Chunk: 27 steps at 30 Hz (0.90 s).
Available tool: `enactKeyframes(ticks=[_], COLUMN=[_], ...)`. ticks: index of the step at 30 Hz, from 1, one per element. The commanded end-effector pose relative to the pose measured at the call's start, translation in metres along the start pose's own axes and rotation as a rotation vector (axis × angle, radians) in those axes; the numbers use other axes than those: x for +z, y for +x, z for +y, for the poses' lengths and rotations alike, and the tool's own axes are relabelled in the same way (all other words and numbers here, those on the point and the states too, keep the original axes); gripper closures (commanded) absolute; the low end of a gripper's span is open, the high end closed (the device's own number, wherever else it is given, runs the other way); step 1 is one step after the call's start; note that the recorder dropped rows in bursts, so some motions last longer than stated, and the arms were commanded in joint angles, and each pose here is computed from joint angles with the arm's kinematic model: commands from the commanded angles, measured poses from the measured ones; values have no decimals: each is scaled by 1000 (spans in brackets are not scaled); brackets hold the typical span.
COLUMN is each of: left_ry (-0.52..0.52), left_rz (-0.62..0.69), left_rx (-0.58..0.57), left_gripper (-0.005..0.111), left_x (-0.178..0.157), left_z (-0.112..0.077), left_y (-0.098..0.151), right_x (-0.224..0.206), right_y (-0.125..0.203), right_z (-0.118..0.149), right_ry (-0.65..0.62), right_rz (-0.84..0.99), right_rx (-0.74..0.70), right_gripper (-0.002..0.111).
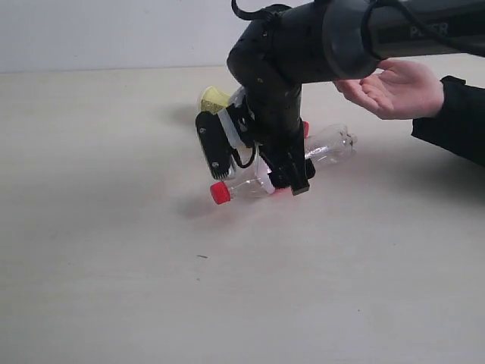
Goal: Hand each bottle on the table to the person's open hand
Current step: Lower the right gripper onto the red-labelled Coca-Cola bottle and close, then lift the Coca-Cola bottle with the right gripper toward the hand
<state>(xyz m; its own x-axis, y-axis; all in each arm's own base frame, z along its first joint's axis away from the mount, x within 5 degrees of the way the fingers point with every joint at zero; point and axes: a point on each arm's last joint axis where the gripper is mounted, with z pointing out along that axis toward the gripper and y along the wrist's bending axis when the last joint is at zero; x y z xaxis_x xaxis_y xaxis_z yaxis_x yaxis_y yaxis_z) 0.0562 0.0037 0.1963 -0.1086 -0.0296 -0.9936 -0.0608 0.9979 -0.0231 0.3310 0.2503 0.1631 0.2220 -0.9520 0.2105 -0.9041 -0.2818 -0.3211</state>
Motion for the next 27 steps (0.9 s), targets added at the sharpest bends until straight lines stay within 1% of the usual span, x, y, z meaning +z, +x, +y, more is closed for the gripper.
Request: enactKeyframes(ticks=[1, 9, 12, 13, 15, 17, 19, 21, 23, 24, 27], left_ry=[-2, -2, -2, -2, -2, -2, -2, -2, -2, -2, -2], left_rz=[-4, -4, -4, -4, -4, -4, -4, -4, -4, -4, -4], left_rx=[-9, -9, -9, -9, -9, -9, -9, -9, -9, -9, -9], left_gripper=[107, 107, 107, 107, 107, 107, 107, 107, 107, 107, 107], left_x=[0, 0, 0, 0, 0, 0, 0, 0, 0, 0, 0], left_z=[0, 0, 0, 0, 0, 0, 0, 0, 0, 0, 0], left_y=[1, 1, 1, 1, 1, 1, 1, 1, 1, 1, 1], right_x=[16, 36, 41, 42, 42, 42, 42, 40, 37, 35, 25], right_y=[-5, -10, -12, -13, -12, -12, -11, -13, -15, -17, -27], right_z=[3, 8, 8, 9, 9, 10, 12, 14, 14, 14, 15], right_ry=[-30, -57, -57, -59, -65, -72, -85, -91, -75, -60, -20], right_rz=[17, 25, 21, 22, 28, 36, 52, 77, 83, 90, 89], right_rx=[-21, -32, -7, 3, 26, 54, 96, 133, 112, 90, 52], right_gripper=[24, 24, 25, 26, 35, 49, 67, 87, 106, 108, 108])
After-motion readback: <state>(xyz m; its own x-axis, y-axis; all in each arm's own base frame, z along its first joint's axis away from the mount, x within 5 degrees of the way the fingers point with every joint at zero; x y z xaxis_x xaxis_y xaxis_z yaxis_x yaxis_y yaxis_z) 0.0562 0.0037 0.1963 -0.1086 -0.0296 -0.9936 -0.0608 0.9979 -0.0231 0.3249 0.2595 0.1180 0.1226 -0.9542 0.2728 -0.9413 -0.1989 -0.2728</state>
